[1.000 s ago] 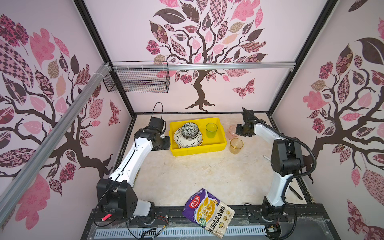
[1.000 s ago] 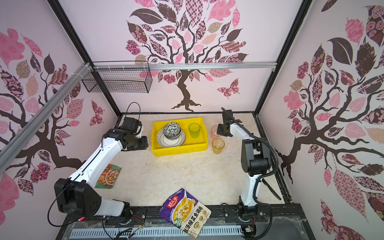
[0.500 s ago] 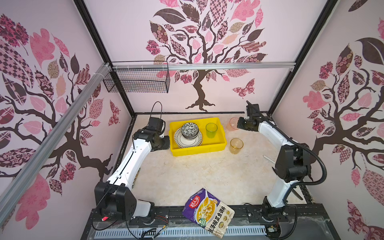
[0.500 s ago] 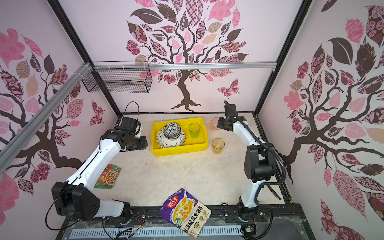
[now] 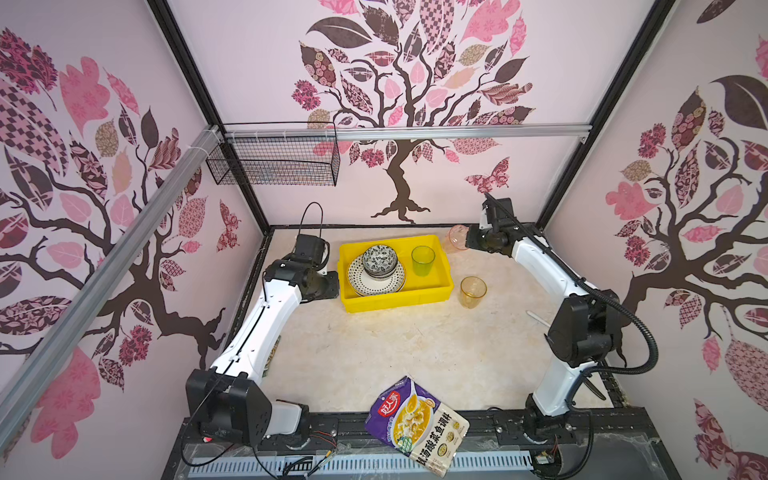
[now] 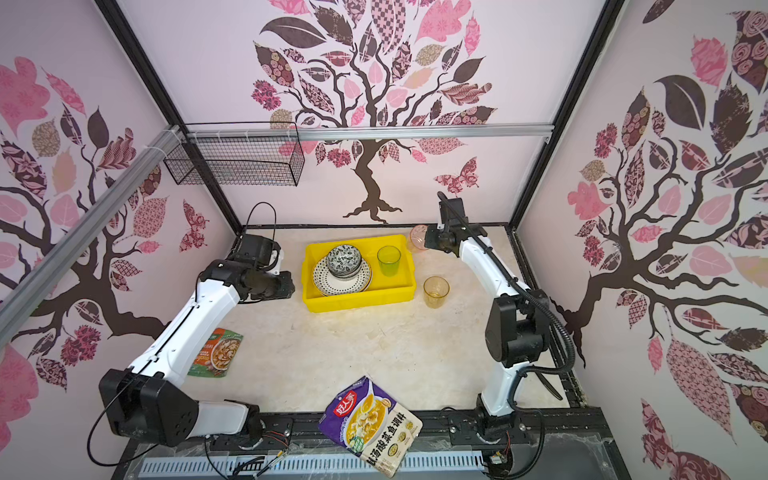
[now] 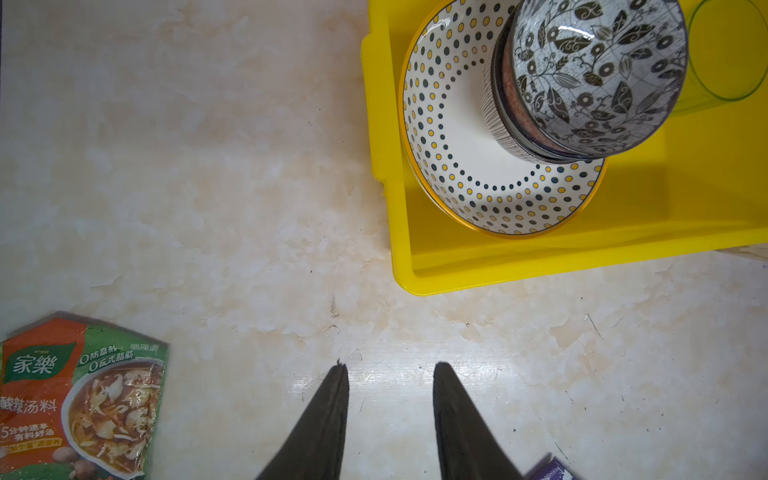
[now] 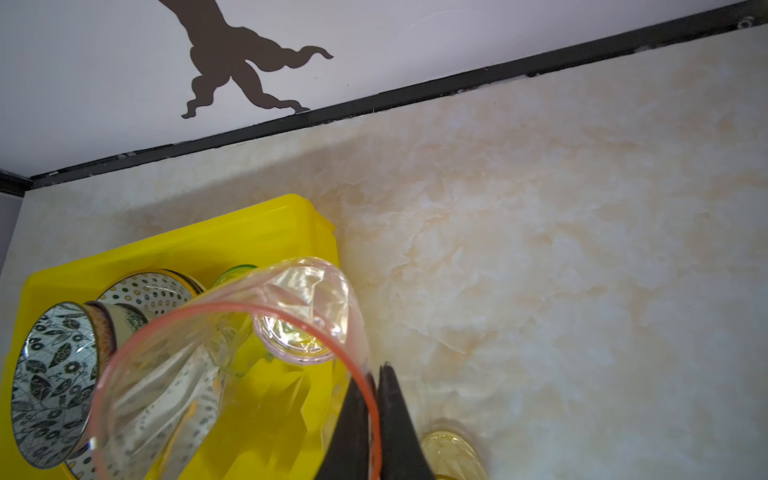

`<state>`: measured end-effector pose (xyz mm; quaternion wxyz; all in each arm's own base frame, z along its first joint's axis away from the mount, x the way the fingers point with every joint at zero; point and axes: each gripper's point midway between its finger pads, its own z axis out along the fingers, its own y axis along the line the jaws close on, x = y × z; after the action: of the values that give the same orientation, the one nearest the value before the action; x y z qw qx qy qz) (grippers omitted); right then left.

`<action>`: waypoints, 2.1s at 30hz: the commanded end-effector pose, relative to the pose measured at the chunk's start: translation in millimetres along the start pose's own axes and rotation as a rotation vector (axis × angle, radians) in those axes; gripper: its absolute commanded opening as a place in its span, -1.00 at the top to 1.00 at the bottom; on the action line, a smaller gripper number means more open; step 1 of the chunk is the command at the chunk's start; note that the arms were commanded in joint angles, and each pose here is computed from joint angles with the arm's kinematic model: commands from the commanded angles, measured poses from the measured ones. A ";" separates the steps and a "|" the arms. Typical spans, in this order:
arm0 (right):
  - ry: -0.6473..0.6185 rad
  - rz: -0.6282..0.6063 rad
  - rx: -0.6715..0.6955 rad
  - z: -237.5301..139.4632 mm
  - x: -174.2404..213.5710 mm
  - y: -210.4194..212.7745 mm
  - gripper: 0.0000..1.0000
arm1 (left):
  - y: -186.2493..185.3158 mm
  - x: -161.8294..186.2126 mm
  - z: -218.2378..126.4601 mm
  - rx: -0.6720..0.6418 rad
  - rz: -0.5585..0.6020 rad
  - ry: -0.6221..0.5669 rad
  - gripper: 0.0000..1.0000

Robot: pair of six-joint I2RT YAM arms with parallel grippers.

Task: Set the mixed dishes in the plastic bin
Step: 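Lift the pink-rimmed cup with the right gripper and carry it over the bin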

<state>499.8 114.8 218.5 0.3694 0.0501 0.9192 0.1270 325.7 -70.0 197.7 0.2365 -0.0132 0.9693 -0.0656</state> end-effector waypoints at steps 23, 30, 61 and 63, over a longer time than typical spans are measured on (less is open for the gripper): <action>0.019 -0.165 -0.132 -17.8 -10.8 84.6 1.00 | -0.9 3.2 -2.4 0.006 0.014 -0.010 0.24; 0.056 -0.228 -0.088 -6.7 -1.9 91.2 1.00 | -0.9 4.5 1.5 0.004 0.015 -0.003 0.24; 0.172 -0.308 0.009 42.9 19.5 84.5 1.00 | 1.7 1.7 16.9 -0.016 0.032 0.030 0.24; 0.161 -0.310 0.008 41.6 15.1 87.0 1.00 | 1.7 2.0 17.7 -0.017 0.034 0.033 0.23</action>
<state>511.2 205.1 205.7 0.3108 -0.0946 0.9427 0.0755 330.8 -70.8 186.6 0.2248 -0.0037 0.9726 -0.0599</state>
